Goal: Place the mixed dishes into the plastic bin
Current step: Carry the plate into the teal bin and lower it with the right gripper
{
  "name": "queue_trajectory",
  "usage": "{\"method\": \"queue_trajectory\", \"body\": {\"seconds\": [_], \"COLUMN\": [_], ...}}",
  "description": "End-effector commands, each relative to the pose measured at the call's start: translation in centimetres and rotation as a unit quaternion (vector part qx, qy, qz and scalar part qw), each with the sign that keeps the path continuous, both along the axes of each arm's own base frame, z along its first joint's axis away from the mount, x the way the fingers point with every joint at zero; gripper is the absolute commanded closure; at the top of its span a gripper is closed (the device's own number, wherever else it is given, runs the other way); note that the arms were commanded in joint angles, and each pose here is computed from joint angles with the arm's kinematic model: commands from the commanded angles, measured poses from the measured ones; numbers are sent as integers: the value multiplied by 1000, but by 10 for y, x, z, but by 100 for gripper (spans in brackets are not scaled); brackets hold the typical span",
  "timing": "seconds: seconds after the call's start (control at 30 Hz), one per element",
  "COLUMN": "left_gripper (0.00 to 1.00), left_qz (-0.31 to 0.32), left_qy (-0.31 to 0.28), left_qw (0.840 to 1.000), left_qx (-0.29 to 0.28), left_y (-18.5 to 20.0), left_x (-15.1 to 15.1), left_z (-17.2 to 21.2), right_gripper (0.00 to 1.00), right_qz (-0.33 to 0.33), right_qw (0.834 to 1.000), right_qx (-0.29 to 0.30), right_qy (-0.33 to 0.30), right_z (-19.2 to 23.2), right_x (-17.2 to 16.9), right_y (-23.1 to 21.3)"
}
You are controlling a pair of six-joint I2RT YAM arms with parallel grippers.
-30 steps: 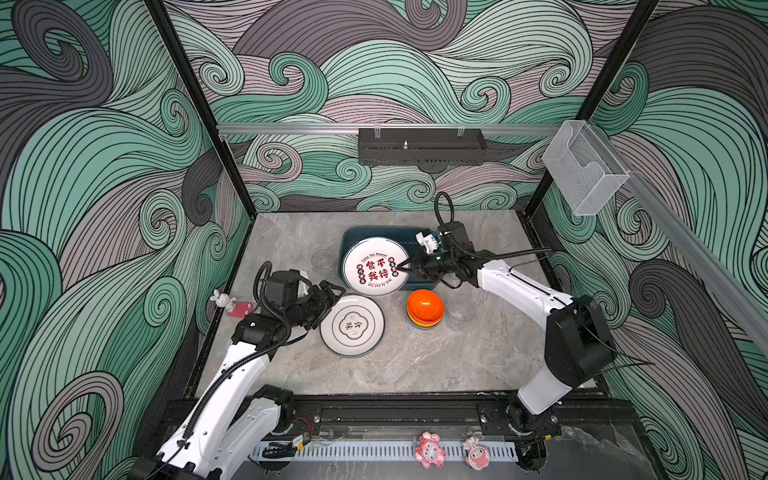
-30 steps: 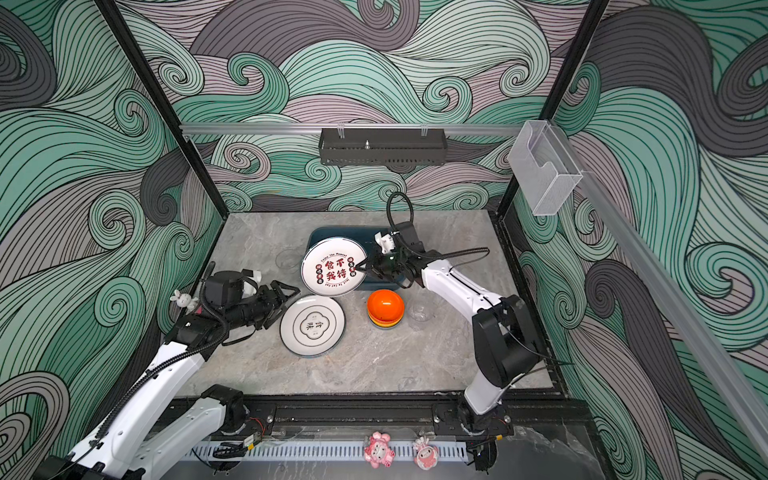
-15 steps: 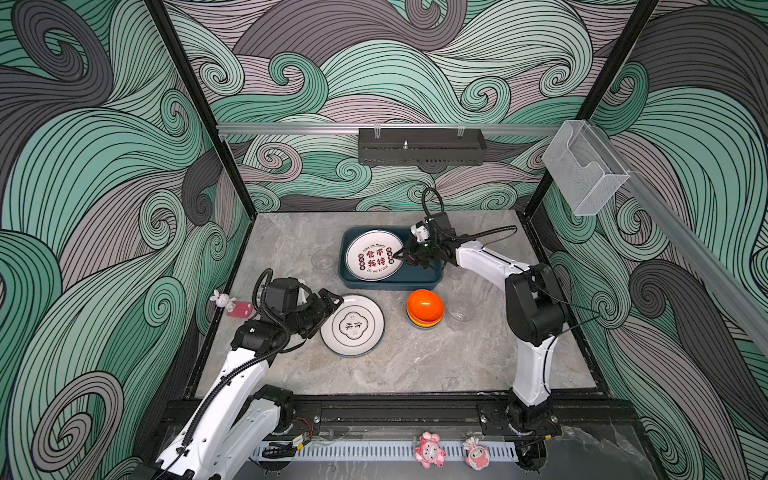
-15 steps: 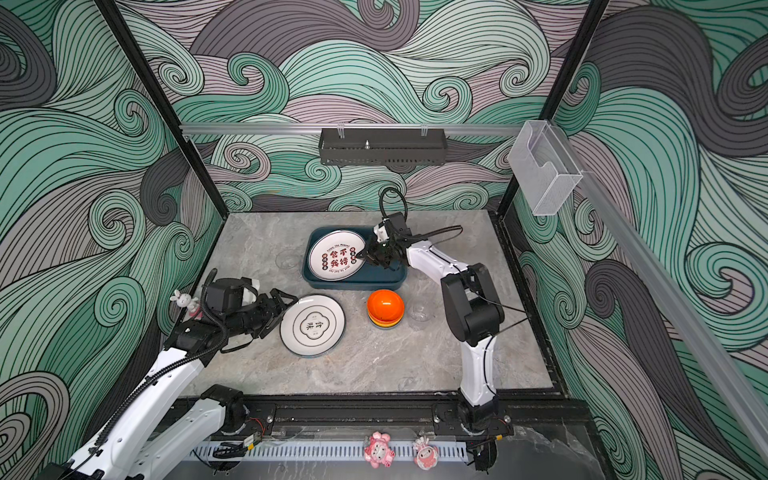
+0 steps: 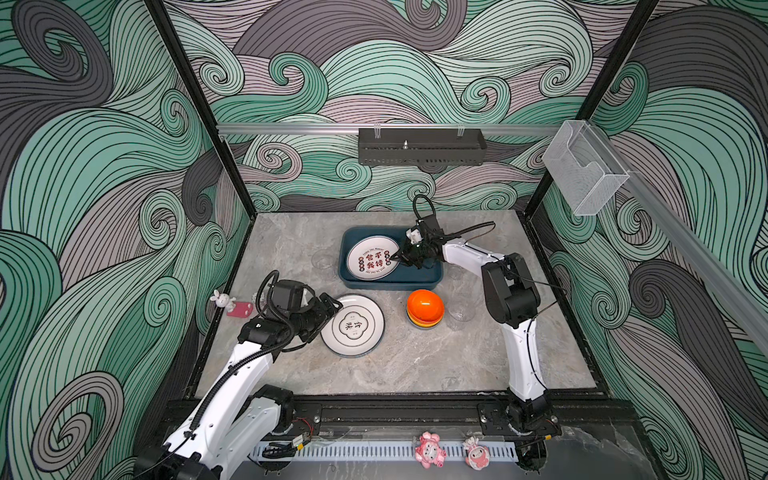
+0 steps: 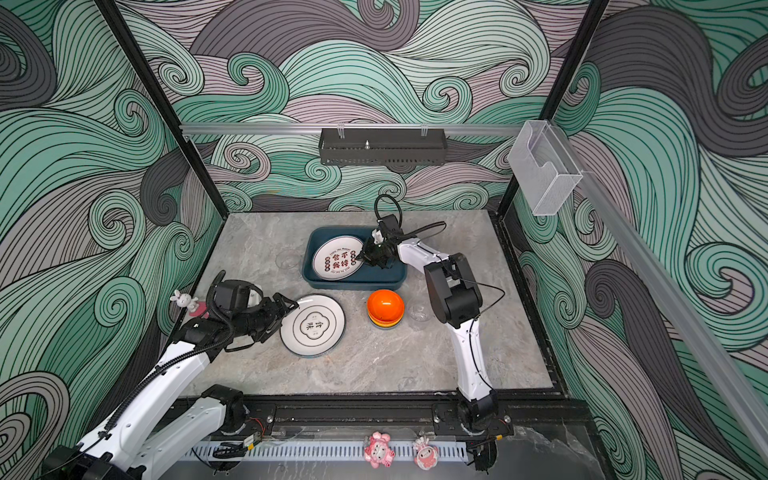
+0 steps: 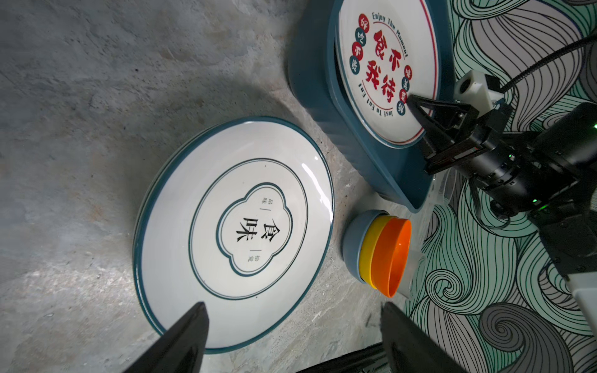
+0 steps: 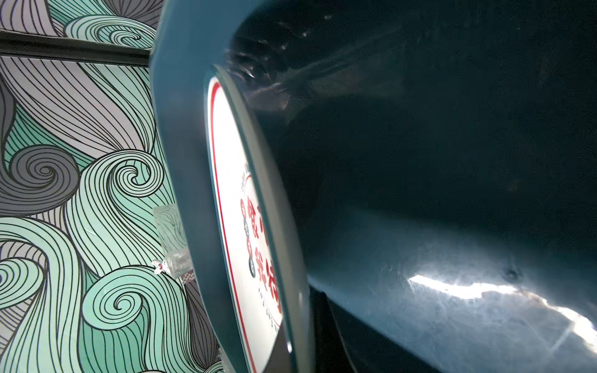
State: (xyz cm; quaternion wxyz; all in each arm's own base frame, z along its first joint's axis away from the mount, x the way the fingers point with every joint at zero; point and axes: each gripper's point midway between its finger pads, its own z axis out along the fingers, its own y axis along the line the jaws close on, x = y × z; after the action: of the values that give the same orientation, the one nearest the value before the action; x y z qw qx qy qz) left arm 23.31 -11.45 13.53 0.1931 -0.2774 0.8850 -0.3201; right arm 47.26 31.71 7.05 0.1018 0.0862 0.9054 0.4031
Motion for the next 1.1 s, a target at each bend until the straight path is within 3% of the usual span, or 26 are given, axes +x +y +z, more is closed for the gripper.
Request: {"method": "queue_trajectory", "body": {"seconds": [0.0, 0.53, 0.63, 0.77, 1.07], "left_gripper": [14, 14, 15, 15, 16], "left_qz": [8, 14, 15, 18, 24], "left_qy": [6, 22, 23, 25, 28], "left_qw": [1000, 1000, 999, 999, 999], "left_qx": [15, 18, 18, 20, 38], "left_y": [6, 7, 8, 9, 17], "left_x": [1, 3, 3, 2, -2], "left_z": [-5, -15, -16, -17, -19], "right_gripper": [100, 97, 91, 74, 64], "right_qz": [1, 4, 4, -3, -14], "right_qw": [1000, 1000, 1000, 999, 994], "right_qx": [17, 13, 6, -28, -100], "right_qy": [-23, -3, 10, 29, 39], "right_z": [14, -19, -28, -39, -31], "right_x": [14, 14, 12, 7, -2], "right_y": [4, 6, 5, -6, -43]}}
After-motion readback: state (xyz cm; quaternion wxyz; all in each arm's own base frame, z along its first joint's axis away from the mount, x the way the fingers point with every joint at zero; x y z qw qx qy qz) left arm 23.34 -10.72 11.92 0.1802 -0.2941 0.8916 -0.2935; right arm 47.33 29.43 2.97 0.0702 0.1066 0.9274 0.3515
